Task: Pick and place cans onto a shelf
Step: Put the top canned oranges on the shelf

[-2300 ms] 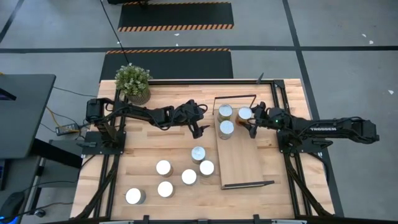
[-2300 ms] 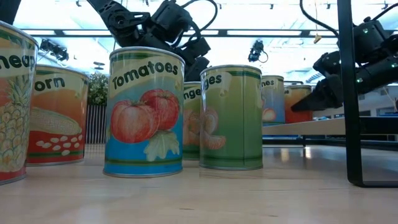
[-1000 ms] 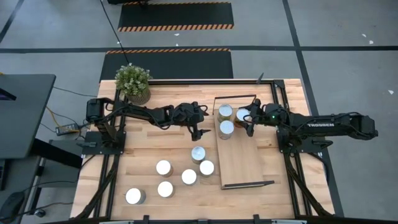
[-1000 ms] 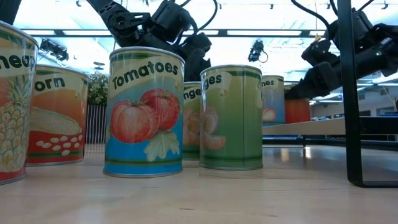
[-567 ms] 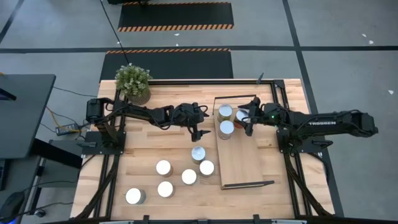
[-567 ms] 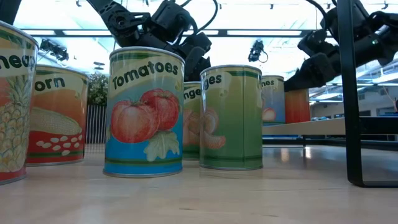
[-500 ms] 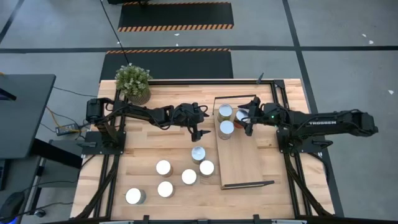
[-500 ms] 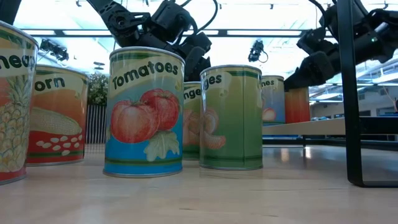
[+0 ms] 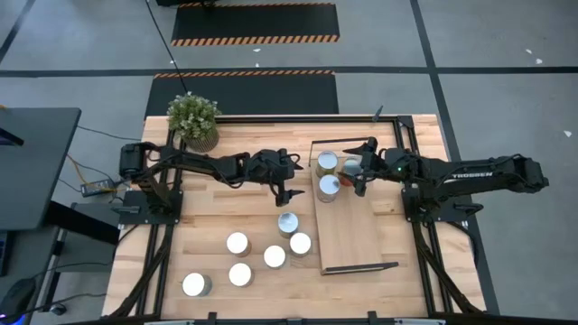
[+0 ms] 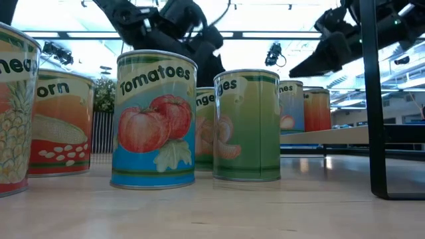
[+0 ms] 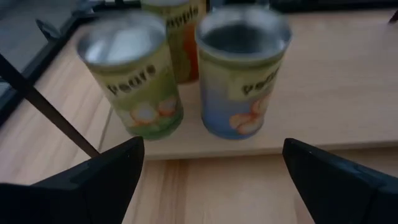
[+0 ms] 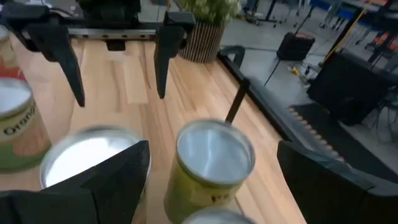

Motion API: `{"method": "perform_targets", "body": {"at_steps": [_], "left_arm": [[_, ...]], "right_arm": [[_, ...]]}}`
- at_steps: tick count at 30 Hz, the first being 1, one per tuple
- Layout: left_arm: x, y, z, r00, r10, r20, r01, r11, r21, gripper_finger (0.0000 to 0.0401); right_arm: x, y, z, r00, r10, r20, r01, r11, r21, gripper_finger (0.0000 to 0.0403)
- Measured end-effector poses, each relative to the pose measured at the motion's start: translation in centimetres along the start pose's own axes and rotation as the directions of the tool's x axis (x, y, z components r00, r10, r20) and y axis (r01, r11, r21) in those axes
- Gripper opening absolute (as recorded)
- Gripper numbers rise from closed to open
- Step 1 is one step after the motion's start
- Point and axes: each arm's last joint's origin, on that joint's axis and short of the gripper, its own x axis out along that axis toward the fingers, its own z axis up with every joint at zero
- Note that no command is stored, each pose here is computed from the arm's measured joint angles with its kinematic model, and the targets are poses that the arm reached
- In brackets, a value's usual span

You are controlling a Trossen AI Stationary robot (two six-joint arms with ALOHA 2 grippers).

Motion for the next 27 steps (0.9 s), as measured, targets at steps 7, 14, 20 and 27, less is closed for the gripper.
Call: {"method": "perform_targets", "body": {"at_steps": [7, 14, 20, 27], "left_arm": [[-2.8, -1.2, 1.3, 0.993, -0.110, -0.043, 0.111, 0.994, 0.012, 0.0389], [-4.9, -3.5, 1.5, 0.953, -0.273, -0.128, 0.279, 0.960, 0.028, 0.0389], [-6.3, -5.0, 1.9, 0.924, -0.273, -0.267, 0.277, 0.961, -0.024, 0.0389], [-7.1, -7.8, 1.3, 0.896, -0.211, -0.392, 0.234, 0.972, 0.011, 0.0389]], "right_arm": [[-0.4, 0.7, 2.0, 0.993, 0.047, 0.104, -0.044, 0.999, -0.031, 0.0362], [-0.8, 1.7, 2.9, 0.974, 0.115, 0.195, -0.098, 0.991, -0.091, 0.0362], [-1.0, 1.9, 3.2, 0.967, 0.120, 0.226, -0.099, 0.990, -0.101, 0.0360], [-1.0, 1.9, 3.2, 0.967, 0.121, 0.225, -0.106, 0.991, -0.078, 0.0359]]}}
